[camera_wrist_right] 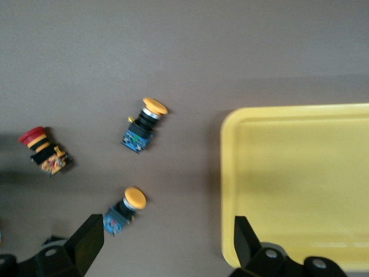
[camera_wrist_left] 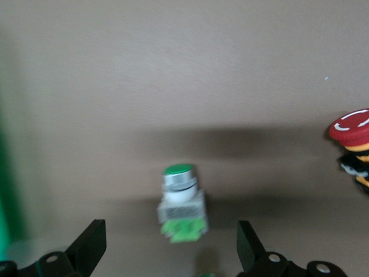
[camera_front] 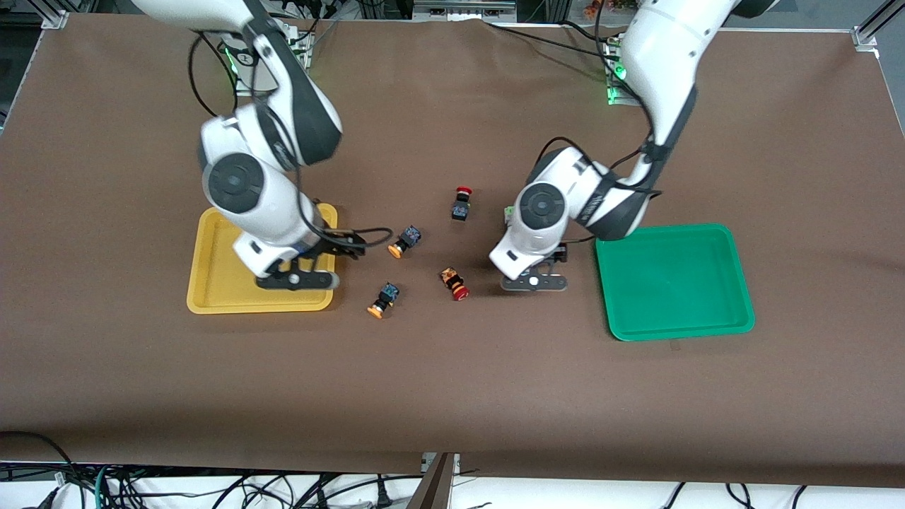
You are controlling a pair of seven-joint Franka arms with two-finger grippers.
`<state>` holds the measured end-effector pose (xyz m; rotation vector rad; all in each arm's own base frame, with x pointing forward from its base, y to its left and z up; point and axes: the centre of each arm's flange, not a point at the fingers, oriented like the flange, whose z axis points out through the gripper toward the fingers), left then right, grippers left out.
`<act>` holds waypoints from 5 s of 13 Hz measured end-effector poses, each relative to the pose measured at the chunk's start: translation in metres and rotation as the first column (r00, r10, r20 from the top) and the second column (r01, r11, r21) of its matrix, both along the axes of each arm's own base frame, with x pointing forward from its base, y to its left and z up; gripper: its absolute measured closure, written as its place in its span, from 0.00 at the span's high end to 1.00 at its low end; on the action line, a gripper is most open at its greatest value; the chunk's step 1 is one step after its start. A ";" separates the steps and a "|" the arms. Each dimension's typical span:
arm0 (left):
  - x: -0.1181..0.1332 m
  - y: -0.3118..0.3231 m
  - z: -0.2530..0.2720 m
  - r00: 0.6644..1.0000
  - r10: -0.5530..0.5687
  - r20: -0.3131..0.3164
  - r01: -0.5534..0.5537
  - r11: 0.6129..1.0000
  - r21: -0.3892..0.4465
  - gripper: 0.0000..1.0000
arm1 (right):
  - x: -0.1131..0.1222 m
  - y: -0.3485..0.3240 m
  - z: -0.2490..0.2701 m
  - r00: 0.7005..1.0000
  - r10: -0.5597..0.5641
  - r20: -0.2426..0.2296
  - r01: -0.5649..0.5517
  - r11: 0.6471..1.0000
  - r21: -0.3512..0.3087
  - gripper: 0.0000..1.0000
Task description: Place green and yellow buttons in trays
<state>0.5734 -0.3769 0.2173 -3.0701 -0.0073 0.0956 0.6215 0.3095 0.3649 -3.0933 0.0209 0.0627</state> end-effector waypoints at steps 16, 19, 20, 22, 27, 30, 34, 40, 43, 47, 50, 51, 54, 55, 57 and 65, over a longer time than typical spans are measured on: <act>0.034 0.070 0.032 0.995 -0.098 0.003 0.098 0.995 0.017 0.41 | 0.020 0.025 -0.183 0.934 -0.357 0.004 0.352 0.922 0.161 0.74; 0.067 0.169 0.037 0.960 -0.271 -0.073 0.272 0.962 0.007 0.41 | 0.021 0.026 -0.181 0.934 -0.357 0.005 0.351 0.922 0.164 0.43; 0.073 0.200 0.031 0.945 -0.311 -0.097 0.312 0.950 -0.006 0.41 | 0.021 0.026 -0.180 0.935 -0.355 -0.001 0.351 0.923 0.159 0.43; 0.076 0.251 0.011 0.928 -0.346 -0.141 0.344 0.938 -0.032 0.41 | 0.021 0.023 -0.171 0.938 -0.344 -0.037 0.346 0.929 0.134 0.43; 0.059 0.224 0.015 0.909 -0.358 -0.213 0.352 0.934 -0.067 0.87 | 0.043 -0.061 -0.101 0.985 -0.129 -0.112 0.140 0.986 0.096 0.43; 0.027 0.133 0.060 0.945 -0.255 -0.205 0.247 0.967 -0.064 1.00 | 0.046 -0.151 -0.111 0.985 -0.022 -0.173 0.032 0.998 0.055 0.43; -0.046 0.025 0.041 0.980 -0.108 -0.168 0.091 0.991 -0.101 1.00 | 0.017 -0.193 -0.145 0.966 0.009 -0.257 0.000 0.999 0.034 0.43; -0.108 -0.008 -0.026 0.983 -0.113 -0.142 0.097 0.989 -0.112 1.00 | 0.010 -0.157 -0.126 0.966 -0.084 -0.243 0.089 0.996 0.009 0.85; -0.108 -0.006 -0.037 0.983 -0.123 -0.136 0.110 0.989 -0.102 0.93 | -0.005 -0.086 -0.115 0.946 -0.199 -0.257 0.210 0.978 0.016 0.85; -0.106 -0.007 -0.040 0.983 -0.121 -0.137 0.107 0.988 -0.108 0.47 | -0.034 -0.010 -0.114 0.895 -0.334 -0.295 0.356 0.934 0.022 0.85; -0.090 0.002 -0.013 0.979 -0.105 -0.176 0.102 0.994 -0.030 0.41 | -0.049 0.026 -0.121 0.880 -0.392 -0.270 0.408 0.913 0.006 0.85; -0.078 0.009 0.007 0.977 -0.091 -0.196 0.095 0.995 0.014 0.41 | -0.054 0.040 -0.127 0.875 -0.411 -0.256 0.426 0.905 0.004 0.85; -0.024 0.058 0.066 0.967 -0.155 -0.203 0.177 0.980 0.095 0.41 | -0.075 0.081 -0.152 0.869 -0.450 -0.208 0.461 0.887 0.005 0.85; -0.003 0.087 0.076 0.957 -0.208 -0.204 0.230 0.969 0.090 0.41 | -0.082 0.091 -0.162 0.867 -0.459 -0.194 0.469 0.883 0.004 0.85; 0.035 0.164 0.080 0.929 -0.298 -0.220 0.315 0.948 0.043 0.41 | -0.092 0.101 -0.176 0.867 -0.464 -0.185 0.471 0.882 -0.004 0.85; 0.065 0.358 -0.007 0.863 -0.445 -0.238 0.423 0.895 -0.139 0.41 | -0.092 0.092 -0.182 0.861 -0.474 -0.185 0.479 0.878 -0.020 0.41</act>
